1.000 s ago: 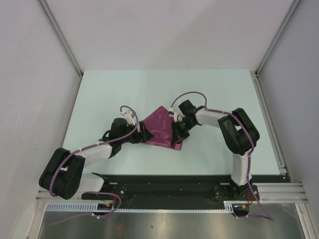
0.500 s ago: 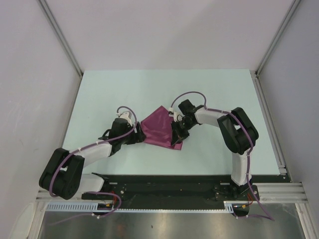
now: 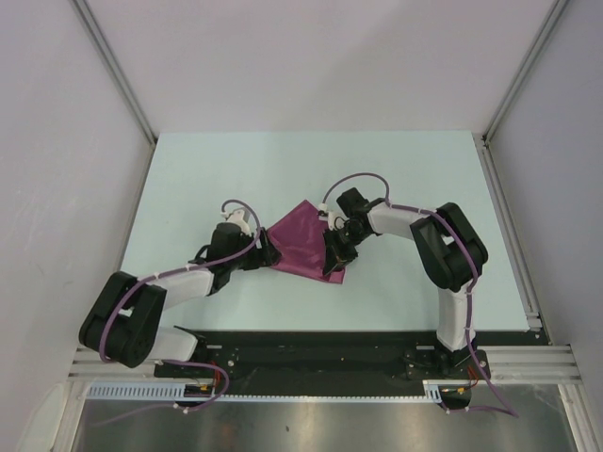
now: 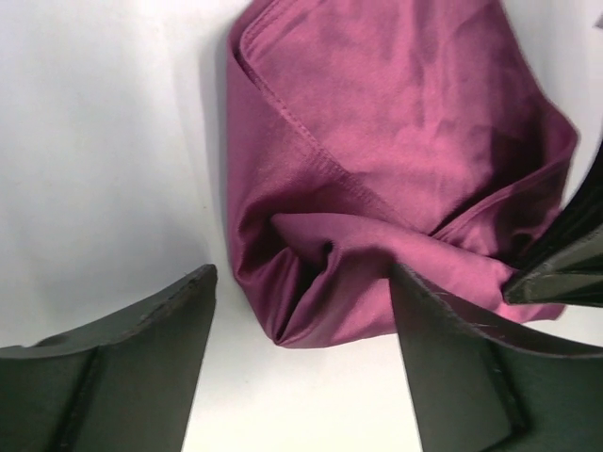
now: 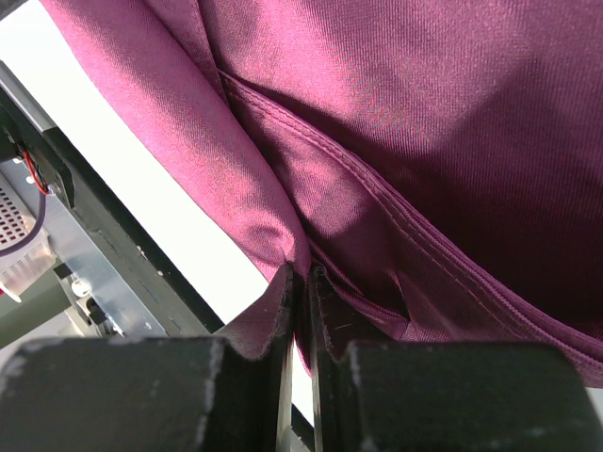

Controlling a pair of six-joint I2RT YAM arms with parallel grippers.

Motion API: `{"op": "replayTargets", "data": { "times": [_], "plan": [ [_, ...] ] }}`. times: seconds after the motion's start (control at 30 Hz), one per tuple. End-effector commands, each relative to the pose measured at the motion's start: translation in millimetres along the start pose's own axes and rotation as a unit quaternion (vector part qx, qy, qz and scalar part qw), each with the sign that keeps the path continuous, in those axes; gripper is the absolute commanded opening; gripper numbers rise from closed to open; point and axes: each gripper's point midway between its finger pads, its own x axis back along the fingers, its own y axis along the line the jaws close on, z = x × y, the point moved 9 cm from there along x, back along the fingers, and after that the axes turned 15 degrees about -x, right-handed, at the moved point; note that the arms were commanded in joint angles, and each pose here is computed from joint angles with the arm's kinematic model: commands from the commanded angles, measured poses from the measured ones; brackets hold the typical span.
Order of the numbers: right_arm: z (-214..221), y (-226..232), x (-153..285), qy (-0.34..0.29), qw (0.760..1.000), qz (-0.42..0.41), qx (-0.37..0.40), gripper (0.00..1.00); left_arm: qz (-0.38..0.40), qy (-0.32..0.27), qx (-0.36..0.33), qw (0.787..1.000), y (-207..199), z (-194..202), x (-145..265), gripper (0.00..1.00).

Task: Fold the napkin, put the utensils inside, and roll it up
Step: Roll the napkin with the utensil

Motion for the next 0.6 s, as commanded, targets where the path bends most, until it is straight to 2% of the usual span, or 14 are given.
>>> {"op": "replayTargets", "data": {
  "times": [0.0, 0.13, 0.27, 0.43, 0.57],
  "plan": [
    [4, -15, -8, 0.017, 0.999, 0.042, -0.008, 0.07, 0.024, 0.012, 0.029, 0.999, 2, 14, 5, 0.83],
    [4, -14, -8, 0.018, 0.999, 0.042, -0.007, 0.07, 0.016, 0.021, 0.039, 0.999, 9, 17, 5, 0.85],
    [3, -13, -10, 0.02, 0.999, 0.04, -0.006, 0.07, 0.001, 0.036, 0.059, 0.998, 20, 22, 2, 0.81],
    [4, -15, -11, 0.023, 0.999, 0.04, -0.007, 0.07, 0.02, 0.022, 0.055, 0.998, 18, 19, -1, 0.77],
    [4, -14, -11, 0.024, 0.999, 0.041, -0.007, 0.07, 0.038, 0.01, 0.05, 0.998, 16, 16, -4, 0.7]
  ]
}}
